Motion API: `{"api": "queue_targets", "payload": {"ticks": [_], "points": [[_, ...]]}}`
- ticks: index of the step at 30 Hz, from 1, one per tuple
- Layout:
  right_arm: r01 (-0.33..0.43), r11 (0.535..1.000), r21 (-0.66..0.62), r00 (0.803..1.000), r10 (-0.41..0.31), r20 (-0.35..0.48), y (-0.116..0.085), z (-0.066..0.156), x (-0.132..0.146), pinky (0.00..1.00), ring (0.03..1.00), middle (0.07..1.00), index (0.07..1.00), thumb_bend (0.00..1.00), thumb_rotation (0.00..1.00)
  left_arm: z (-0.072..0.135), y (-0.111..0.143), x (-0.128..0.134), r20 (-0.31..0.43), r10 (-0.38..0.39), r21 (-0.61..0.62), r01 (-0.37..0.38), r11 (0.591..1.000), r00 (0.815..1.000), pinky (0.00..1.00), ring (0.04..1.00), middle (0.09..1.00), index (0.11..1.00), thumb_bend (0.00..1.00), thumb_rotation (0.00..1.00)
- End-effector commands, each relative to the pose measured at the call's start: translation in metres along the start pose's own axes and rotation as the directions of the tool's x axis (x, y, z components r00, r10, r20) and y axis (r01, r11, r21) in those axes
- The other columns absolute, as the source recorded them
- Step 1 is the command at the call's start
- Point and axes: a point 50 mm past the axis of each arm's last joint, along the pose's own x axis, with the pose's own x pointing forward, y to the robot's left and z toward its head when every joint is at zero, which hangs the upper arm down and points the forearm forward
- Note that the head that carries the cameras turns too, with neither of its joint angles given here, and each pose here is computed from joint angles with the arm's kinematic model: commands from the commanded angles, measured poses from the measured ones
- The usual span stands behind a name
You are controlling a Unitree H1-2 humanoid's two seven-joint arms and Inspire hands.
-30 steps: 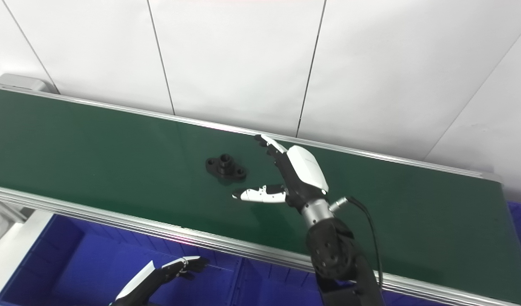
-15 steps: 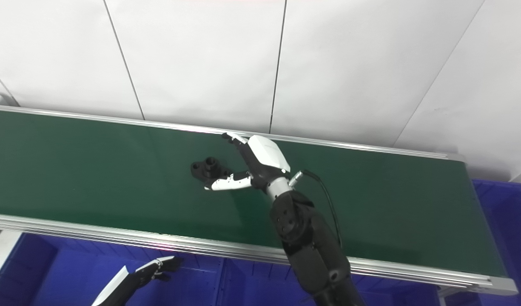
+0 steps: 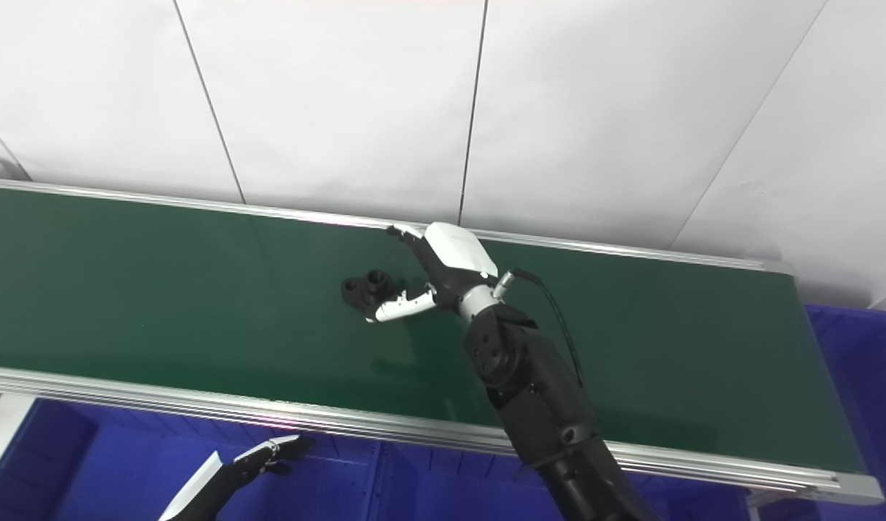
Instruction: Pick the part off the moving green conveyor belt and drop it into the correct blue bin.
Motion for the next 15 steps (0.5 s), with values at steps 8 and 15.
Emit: {"api": "queue_targets", "payload": {"ticks": [8,15], "points": [[0.009,0.994,-0.106,0.999,-0.004,0.044,0.001,0.010,0.008,0.75,0.809,0.846,0.860,0.82,0.28,0.004,0.006,0.000,0.038,0.017,-0.002,-0.017,1.000,0.999,0.75,0.826,0.842,0.824,0.94,0.54],[-0.018,0.989,-0.150,0.999,0.023,0.031,0.015,0.002,0.006,0.74,0.798,0.836,0.846,0.83,0.25,0.005,0.006,-0.001,0.043,0.018,0.003,-0.018,1.000,0.999,0.75,0.827,0.844,0.824,0.94,0.55]]}}
